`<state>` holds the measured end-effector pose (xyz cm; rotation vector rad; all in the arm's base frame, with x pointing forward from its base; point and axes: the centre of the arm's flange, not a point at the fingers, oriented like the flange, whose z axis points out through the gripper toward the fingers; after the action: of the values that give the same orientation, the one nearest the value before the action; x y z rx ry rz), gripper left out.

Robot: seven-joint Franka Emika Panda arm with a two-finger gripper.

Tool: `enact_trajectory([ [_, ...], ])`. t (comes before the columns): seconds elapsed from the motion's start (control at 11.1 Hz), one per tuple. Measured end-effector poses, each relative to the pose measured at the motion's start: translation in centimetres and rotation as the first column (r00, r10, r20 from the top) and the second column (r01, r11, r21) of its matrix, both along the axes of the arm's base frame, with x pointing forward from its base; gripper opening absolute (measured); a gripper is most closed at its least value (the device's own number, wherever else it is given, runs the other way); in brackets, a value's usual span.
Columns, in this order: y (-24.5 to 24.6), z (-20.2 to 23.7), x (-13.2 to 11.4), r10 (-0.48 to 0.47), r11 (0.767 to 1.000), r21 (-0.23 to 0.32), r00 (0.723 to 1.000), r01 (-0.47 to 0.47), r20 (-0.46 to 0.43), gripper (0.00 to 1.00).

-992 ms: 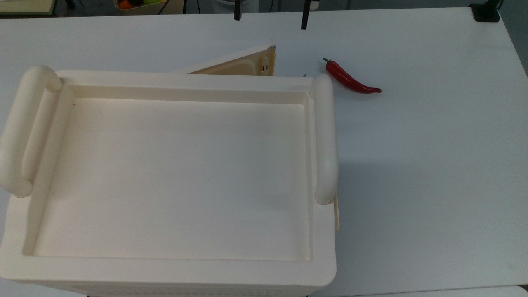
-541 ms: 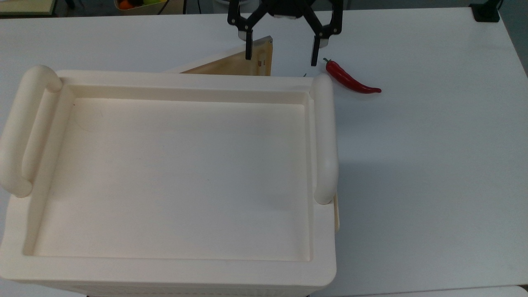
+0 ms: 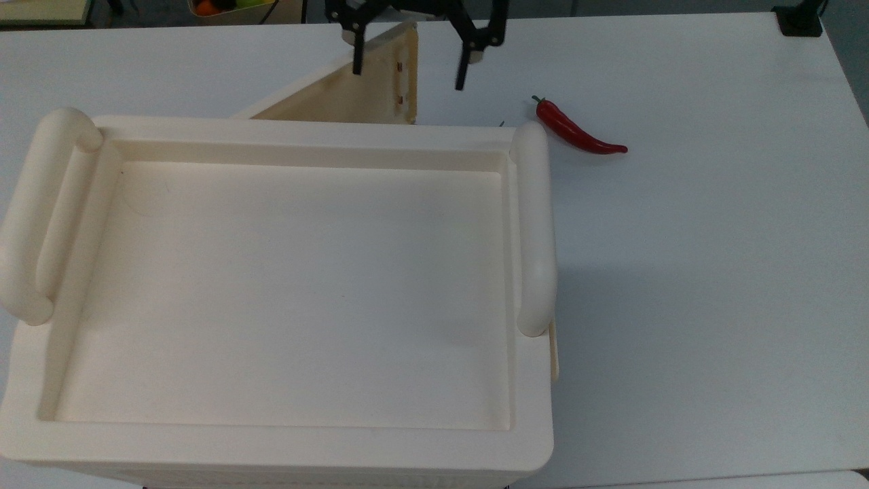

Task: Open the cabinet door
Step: 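Release the door and raise the gripper away from the cabinet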

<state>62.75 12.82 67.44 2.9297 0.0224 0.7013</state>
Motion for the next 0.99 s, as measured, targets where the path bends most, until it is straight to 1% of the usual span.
enact_trajectory([
  [0.09,-1.6,0.7,-1.1,0.027,0.999,-0.04,0.998,-0.029,-0.06,1.0],
  [0.18,-2.8,1.1,-2.0,0.045,0.996,-0.065,0.993,-0.052,-0.109,1.0],
  [0.36,-3.6,1.1,-2.5,0.059,0.994,-0.082,0.987,-0.072,-0.152,1.0],
  [0.45,-3.5,0.6,-2.4,0.063,0.994,-0.078,0.985,-0.076,-0.163,1.0],
  [0.63,-3.0,-1.3,-2.3,0.073,0.996,-0.039,0.973,-0.084,-0.217,1.0],
  [0.99,-3.1,-6.3,-2.4,0.078,0.997,0.044,0.937,-0.067,-0.341,1.0],
])
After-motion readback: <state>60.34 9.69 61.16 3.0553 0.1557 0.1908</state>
